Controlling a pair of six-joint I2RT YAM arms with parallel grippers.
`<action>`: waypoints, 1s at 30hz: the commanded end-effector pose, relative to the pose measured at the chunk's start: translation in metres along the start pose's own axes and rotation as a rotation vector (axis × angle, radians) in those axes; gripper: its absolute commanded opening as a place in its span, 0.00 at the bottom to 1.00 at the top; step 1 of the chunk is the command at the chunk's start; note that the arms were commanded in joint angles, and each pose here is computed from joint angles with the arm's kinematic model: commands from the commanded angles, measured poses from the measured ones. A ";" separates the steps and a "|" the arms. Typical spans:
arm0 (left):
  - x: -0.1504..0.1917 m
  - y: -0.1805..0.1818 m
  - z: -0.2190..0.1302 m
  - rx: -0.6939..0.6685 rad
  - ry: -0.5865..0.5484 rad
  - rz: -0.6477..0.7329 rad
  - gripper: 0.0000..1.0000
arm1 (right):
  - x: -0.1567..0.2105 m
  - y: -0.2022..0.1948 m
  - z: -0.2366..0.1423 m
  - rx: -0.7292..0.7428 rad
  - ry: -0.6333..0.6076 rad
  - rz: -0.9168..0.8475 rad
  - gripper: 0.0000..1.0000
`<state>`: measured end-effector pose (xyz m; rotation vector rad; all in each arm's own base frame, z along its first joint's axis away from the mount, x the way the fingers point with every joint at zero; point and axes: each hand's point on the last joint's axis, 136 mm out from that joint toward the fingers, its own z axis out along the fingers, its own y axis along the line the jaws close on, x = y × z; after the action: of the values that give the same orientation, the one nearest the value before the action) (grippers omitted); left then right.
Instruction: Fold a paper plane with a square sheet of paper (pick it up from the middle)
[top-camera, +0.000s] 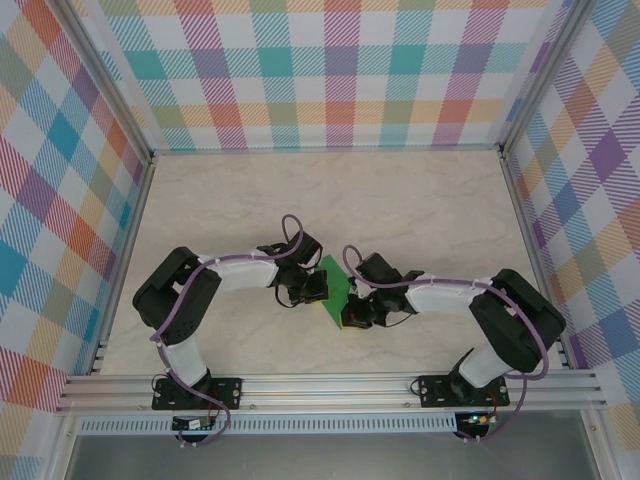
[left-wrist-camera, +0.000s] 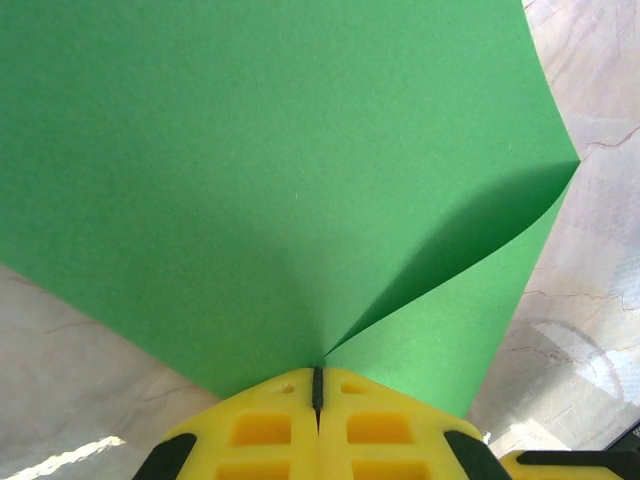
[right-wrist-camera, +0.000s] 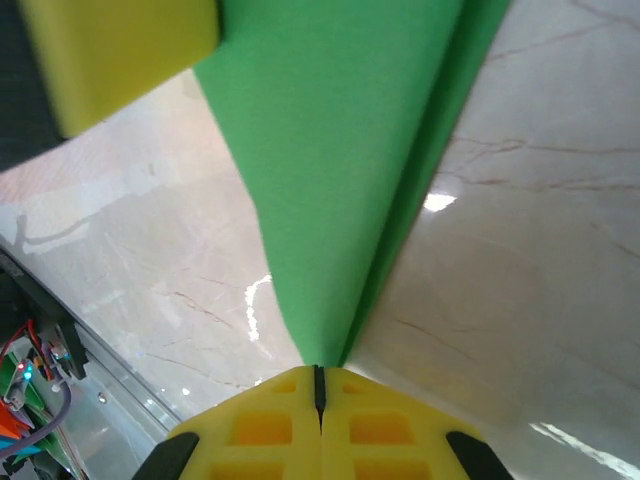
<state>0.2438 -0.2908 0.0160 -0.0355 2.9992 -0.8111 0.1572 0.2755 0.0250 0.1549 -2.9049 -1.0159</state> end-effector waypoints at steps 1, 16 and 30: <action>0.019 0.065 0.011 -0.253 0.028 -0.062 0.00 | -0.006 0.013 -0.001 -0.016 0.003 -0.037 0.00; 0.019 0.066 0.014 -0.255 0.029 -0.063 0.00 | 0.030 -0.024 0.016 0.070 0.088 0.010 0.00; 0.015 0.058 0.011 -0.229 0.019 -0.048 0.00 | -0.039 0.030 -0.015 -0.012 -0.104 -0.098 0.00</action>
<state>0.2439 -0.2909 0.0161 -0.0352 2.9985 -0.8117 0.1749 0.2852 0.0497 0.2082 -2.9660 -1.0684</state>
